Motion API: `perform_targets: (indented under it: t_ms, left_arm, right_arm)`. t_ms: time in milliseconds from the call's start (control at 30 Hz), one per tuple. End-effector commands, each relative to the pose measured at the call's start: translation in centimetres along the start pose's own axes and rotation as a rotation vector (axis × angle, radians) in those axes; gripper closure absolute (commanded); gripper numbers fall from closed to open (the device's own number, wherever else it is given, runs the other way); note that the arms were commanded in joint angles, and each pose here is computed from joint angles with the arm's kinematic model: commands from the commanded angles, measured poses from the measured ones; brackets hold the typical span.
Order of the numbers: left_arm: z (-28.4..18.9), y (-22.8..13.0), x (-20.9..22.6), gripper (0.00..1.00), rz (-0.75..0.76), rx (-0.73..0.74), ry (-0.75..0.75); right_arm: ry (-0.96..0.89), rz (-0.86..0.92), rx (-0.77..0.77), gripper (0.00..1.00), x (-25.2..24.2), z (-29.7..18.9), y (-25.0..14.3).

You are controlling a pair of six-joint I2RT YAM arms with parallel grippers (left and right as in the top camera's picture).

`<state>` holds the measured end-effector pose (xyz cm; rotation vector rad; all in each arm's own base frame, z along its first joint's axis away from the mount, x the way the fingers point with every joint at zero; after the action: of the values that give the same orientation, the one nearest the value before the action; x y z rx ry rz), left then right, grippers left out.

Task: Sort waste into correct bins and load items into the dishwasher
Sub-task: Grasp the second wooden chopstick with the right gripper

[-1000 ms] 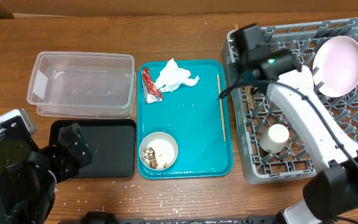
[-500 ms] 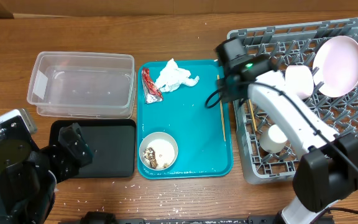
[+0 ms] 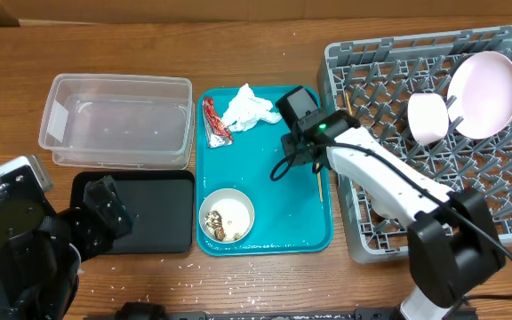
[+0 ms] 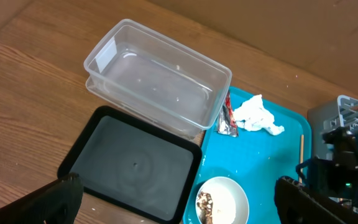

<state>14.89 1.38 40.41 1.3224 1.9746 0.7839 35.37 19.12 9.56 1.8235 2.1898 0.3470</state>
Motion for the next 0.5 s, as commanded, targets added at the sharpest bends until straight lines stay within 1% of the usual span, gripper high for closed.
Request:
perform_targets:
  t_ms: [0, 233, 467]
  left_arm:
    - [0.0, 0.1, 0.1, 0.00, 0.002, -0.005, 0.011]
    - [0.0, 0.1, 0.1, 0.00, 0.002, -0.005, 0.011]
    - [0.0, 0.1, 0.1, 0.00, 0.002, -0.005, 0.011]
  right_arm:
    - [-0.071, 0.011, 0.020, 0.53, -0.7, 2.4, -0.5]
    - [-0.149, 0.004, 0.031, 0.53, -1.3, 5.8, -0.8]
    - [-0.184, -0.009, 0.064, 0.53, -1.7, 7.4, -1.6]
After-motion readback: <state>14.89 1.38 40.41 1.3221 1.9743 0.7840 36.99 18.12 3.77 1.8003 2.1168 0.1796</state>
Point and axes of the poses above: each gripper's point midway between its finger pads, its own z axis out along the fingers, its own x axis along the line the jaws close on, y = z × x, the point moved 3 cm from there along -z, back along the fingers, and after that the axes turned 5 degrees about z, right-handed, at the moved point
